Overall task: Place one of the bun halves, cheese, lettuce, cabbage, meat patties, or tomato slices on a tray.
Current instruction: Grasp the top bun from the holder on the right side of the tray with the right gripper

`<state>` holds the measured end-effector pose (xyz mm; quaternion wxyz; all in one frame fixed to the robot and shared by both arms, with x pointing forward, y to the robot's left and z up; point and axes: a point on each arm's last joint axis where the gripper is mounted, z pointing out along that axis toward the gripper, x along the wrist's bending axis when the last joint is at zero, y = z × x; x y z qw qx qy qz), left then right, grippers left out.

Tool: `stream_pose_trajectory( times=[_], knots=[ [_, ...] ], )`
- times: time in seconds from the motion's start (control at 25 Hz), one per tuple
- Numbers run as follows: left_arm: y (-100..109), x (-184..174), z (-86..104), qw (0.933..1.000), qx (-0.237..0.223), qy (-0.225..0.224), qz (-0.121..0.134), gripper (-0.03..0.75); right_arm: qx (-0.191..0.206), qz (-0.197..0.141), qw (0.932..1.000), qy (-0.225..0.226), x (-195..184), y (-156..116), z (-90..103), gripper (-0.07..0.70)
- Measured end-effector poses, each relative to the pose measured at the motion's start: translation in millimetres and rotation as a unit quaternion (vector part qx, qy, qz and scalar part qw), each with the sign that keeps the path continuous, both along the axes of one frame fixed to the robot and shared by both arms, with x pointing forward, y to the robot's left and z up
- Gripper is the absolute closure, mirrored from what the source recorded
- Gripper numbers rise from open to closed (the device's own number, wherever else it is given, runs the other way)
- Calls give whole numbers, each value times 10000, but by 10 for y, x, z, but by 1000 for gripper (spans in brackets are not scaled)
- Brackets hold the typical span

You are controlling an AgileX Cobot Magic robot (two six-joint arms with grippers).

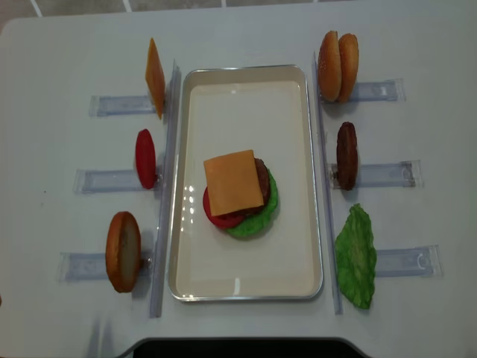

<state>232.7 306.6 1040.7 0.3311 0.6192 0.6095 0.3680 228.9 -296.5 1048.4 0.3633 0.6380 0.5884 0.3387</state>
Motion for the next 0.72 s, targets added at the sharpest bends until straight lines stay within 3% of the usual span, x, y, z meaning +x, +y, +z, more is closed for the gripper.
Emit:
stream_pose_trajectory(
  times=[0.72],
  knots=[
    [0, 0, 0, 10000, 0, 0, 0, 586, -3, -14, 10000, -2, 0, -2, 0, 94]
  ],
)
